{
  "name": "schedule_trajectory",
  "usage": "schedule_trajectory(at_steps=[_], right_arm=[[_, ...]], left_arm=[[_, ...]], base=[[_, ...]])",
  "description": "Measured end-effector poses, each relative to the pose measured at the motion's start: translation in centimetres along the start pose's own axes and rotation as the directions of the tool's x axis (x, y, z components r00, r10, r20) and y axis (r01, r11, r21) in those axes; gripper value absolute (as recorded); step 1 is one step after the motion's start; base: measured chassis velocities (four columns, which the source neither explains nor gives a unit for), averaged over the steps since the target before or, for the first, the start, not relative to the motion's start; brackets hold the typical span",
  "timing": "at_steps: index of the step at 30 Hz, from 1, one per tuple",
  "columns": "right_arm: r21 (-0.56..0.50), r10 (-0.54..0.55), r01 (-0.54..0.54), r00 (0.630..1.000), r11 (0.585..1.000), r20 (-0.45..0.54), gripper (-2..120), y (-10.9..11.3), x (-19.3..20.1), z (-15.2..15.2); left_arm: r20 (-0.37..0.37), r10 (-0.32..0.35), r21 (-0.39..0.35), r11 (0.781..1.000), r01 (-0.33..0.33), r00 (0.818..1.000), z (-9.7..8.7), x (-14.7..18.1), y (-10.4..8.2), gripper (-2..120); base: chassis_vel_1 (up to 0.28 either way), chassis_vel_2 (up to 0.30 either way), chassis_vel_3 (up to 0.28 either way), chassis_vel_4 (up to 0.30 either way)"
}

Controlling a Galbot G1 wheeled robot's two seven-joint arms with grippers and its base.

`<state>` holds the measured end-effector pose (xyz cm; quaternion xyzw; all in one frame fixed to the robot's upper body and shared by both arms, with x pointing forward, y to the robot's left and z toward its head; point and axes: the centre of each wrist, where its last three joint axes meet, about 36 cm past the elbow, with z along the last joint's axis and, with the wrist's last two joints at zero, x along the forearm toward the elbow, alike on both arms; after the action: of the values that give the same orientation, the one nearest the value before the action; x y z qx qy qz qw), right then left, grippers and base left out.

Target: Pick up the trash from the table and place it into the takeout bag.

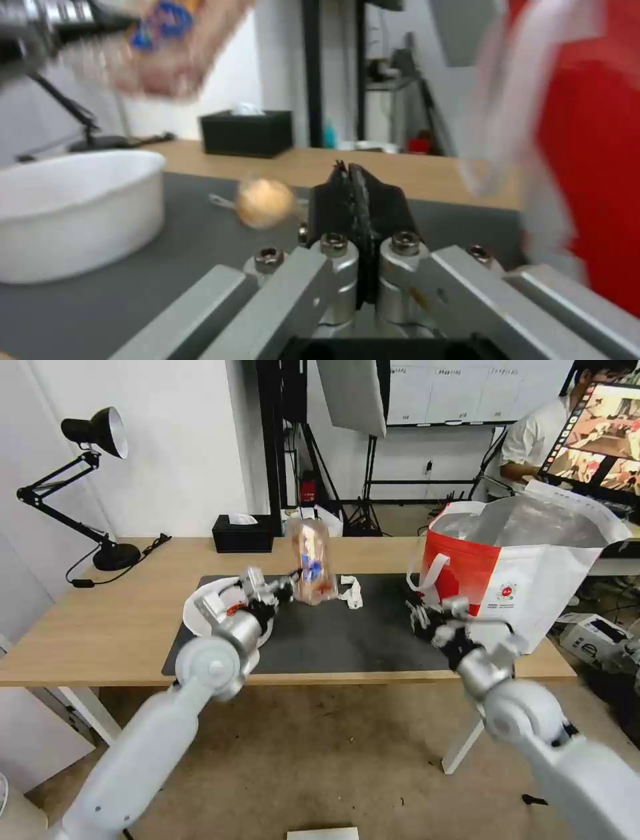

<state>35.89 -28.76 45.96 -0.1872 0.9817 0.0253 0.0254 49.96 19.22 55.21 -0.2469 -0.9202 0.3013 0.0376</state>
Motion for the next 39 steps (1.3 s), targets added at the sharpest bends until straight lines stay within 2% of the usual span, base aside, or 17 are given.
schedule_trajectory(at_steps=[7,10,11,13,14,17,18,21,25,27,31,33,34,35,37,38,39], right_arm=[[0.016,0.058,-0.058,0.998,0.998,-0.016,17,0.7,5.1,2.4],[0.034,0.092,-0.091,0.996,0.995,-0.022,35,1.4,8.3,4.5],[0.034,0.092,-0.091,0.996,0.995,-0.022,35,1.4,8.3,4.5],[0.034,0.125,-0.124,0.992,0.992,-0.022,43,1.5,9.9,5.8],[0.034,0.125,-0.124,0.992,0.992,-0.022,43,1.5,9.9,5.8],[0.023,0.150,-0.150,0.988,0.988,-0.029,61,1.6,10.9,6.5],[0.023,0.150,-0.150,0.988,0.988,-0.029,61,1.6,10.9,6.5],[0.017,0.155,-0.155,0.987,0.988,-0.043,76,1.7,11.4,6.8],[0.016,0.155,-0.155,0.986,0.988,-0.058,86,1.7,11.8,7.2],[0.021,0.151,-0.150,0.986,0.988,-0.072,96,1.7,12.0,7.5],[0.023,0.147,-0.146,0.986,0.989,-0.083,100,1.8,12.2,7.8],[0.023,0.147,-0.145,0.986,0.989,-0.085,100,1.8,12.2,7.8],[0.023,0.145,-0.144,0.986,0.989,-0.087,100,1.8,12.2,7.9],[0.023,0.145,-0.144,0.986,0.989,-0.087,100,1.8,12.2,7.9],[0.021,0.143,-0.142,0.986,0.990,-0.089,100,1.9,12.1,7.9],[0.021,0.143,-0.141,0.986,0.990,-0.088,100,1.9,12.1,7.9],[0.021,0.143,-0.141,0.986,0.990,-0.088,100,1.9,12.1,7.9]], left_arm=[[0.017,0.068,-0.022,0.997,-0.068,0.998,-1.1,-2.3,-1.8,0],[0.022,0.142,-0.036,0.989,-0.141,0.990,-1.1,-5.2,-4.3,0],[0.022,0.142,-0.036,0.989,-0.141,0.990,-1.1,-5.2,-4.3,0],[0.022,0.194,-0.071,0.979,-0.192,0.981,-0.8,-7.9,-6.5,0],[0.022,0.194,-0.071,0.979,-0.192,0.981,-0.8,-7.9,-6.5,0],[0.011,0.240,-0.109,0.965,-0.238,0.971,0.3,-11.2,-9.5,0],[0.011,0.240,-0.109,0.965,-0.238,0.971,0.3,-11.2,-9.5,0],[-0.001,0.267,-0.129,0.956,-0.265,0.964,1.4,-13.8,-11.7,0],[-0.018,0.284,-0.161,0.946,-0.283,0.959,2.6,-15.8,-13.7,0],[-0.034,0.293,-0.233,0.928,-0.293,0.956,3.9,-17.6,-15.3,0],[-0.058,0.293,-0.326,0.898,-0.296,0.954,5.4,-20.3,-17.6,0],[-0.061,0.291,-0.344,0.892,-0.294,0.955,5.6,-20.9,-18.0,0],[-0.069,0.290,-0.402,0.867,-0.293,0.954,5.8,-22.3,-18.7,0],[-0.069,0.290,-0.402,0.867,-0.293,0.954,5.8,-22.3,-18.7,0],[-0.072,0.299,-0.480,0.826,-0.296,0.952,6.1,-23.2,-18.8,0],[-0.081,0.313,-0.545,0.781,-0.305,0.946,6.3,-23.7,-18.6,0],[-0.081,0.313,-0.545,0.781,-0.305,0.946,6.3,-23.7,-18.6,0]], base=[[0.000,0.000,0.000,0.000],[0.000,0.000,0.000,0.000],[0.000,0.000,0.000,0.000],[0.000,0.000,0.000,0.000],[0.000,0.000,0.000,0.000],[0.000,0.000,0.000,0.000],[0.000,0.000,0.000,0.000],[0.000,0.000,0.000,0.000],[0.000,0.000,0.000,0.000],[0.000,0.000,0.000,0.000],[0.000,0.000,0.000,0.000],[0.000,0.000,0.000,0.000],[0.000,0.000,0.000,0.000],[0.000,0.000,0.000,0.000],[0.000,0.000,0.000,0.000],[0.000,0.000,0.000,0.000],[0.000,0.000,0.000,0.000]])
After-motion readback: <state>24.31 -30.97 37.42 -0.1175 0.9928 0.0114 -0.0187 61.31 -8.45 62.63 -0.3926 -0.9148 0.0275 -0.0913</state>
